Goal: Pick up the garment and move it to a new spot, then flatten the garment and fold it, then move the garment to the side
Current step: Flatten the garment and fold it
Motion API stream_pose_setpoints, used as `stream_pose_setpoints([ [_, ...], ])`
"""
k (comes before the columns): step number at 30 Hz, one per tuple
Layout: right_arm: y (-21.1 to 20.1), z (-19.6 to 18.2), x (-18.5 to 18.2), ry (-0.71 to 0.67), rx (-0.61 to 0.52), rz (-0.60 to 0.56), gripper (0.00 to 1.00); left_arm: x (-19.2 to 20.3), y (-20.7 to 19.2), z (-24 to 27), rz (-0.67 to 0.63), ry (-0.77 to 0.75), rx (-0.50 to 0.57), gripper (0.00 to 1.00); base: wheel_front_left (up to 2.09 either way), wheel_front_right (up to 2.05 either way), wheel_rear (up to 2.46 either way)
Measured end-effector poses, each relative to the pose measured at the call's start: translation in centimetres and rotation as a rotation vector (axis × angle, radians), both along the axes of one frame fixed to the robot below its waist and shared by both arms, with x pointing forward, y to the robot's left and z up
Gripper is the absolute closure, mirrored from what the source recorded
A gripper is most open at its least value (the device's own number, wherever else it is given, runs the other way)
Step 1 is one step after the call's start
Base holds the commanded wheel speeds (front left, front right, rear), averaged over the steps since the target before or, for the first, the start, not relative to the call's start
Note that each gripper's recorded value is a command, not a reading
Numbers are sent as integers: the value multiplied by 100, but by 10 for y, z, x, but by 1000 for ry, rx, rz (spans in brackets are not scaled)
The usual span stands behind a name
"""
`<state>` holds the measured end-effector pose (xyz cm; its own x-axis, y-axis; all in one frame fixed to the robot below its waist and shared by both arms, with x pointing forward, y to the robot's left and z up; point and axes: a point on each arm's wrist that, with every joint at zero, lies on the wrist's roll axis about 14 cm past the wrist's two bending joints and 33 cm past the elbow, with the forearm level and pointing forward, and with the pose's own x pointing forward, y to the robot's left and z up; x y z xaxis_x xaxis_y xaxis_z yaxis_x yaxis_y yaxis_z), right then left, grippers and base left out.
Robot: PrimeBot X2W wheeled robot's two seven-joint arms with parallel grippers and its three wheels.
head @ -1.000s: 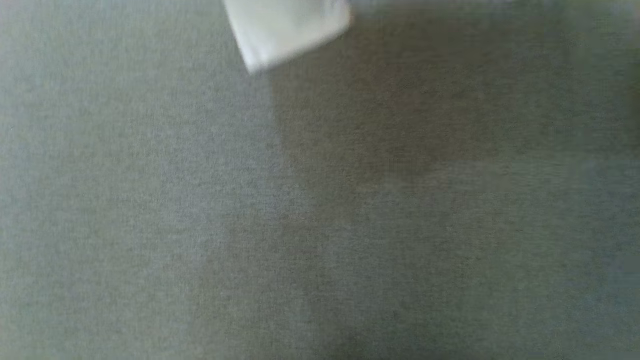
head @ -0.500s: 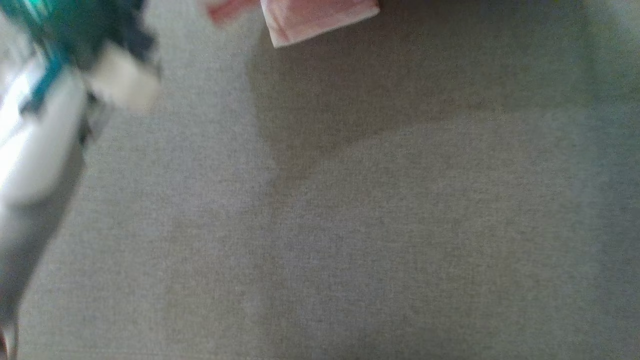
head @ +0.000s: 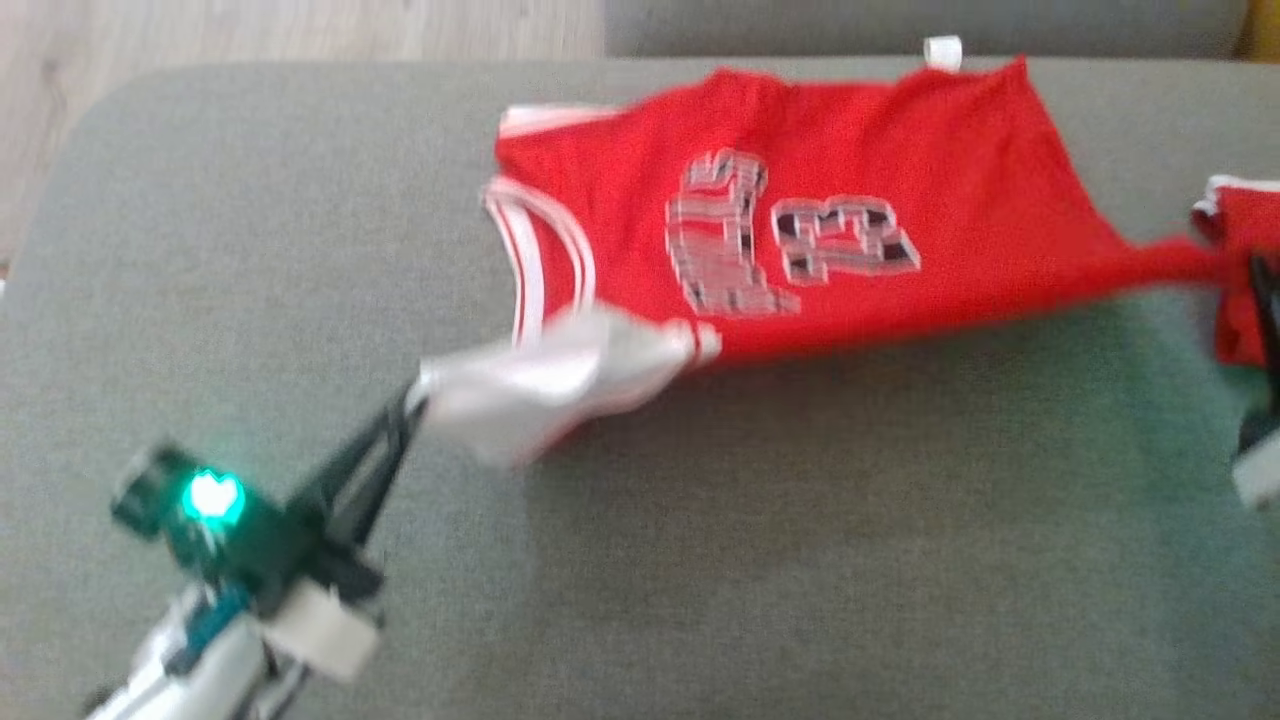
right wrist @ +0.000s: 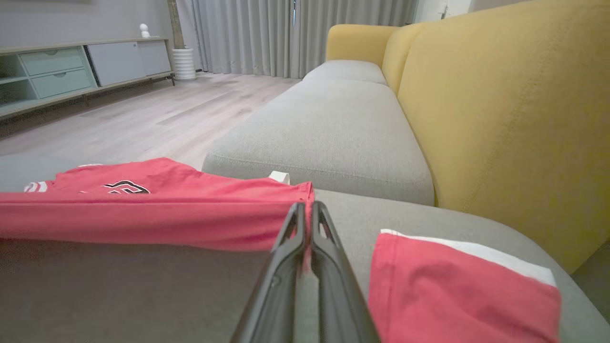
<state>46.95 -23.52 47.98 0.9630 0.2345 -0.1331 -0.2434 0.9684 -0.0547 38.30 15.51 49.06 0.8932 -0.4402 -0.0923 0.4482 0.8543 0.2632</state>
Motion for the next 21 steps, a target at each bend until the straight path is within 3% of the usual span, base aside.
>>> stream_pose_setpoints([
  [6,-8,-23,-55,70,26,-23,100,-51,-1,-35,25,111,0,100,0,0,0],
  [12,-11,-34,-88,122,50,-44,100,-76,-9,-52,14,192,-13,100,0,0,0],
  [17,-8,-39,-86,159,62,-65,100,-64,-6,-54,5,209,1,100,0,0,0],
  [21,-2,-47,-69,198,46,-62,100,-27,-2,-46,-23,159,62,100,0,0,0],
])
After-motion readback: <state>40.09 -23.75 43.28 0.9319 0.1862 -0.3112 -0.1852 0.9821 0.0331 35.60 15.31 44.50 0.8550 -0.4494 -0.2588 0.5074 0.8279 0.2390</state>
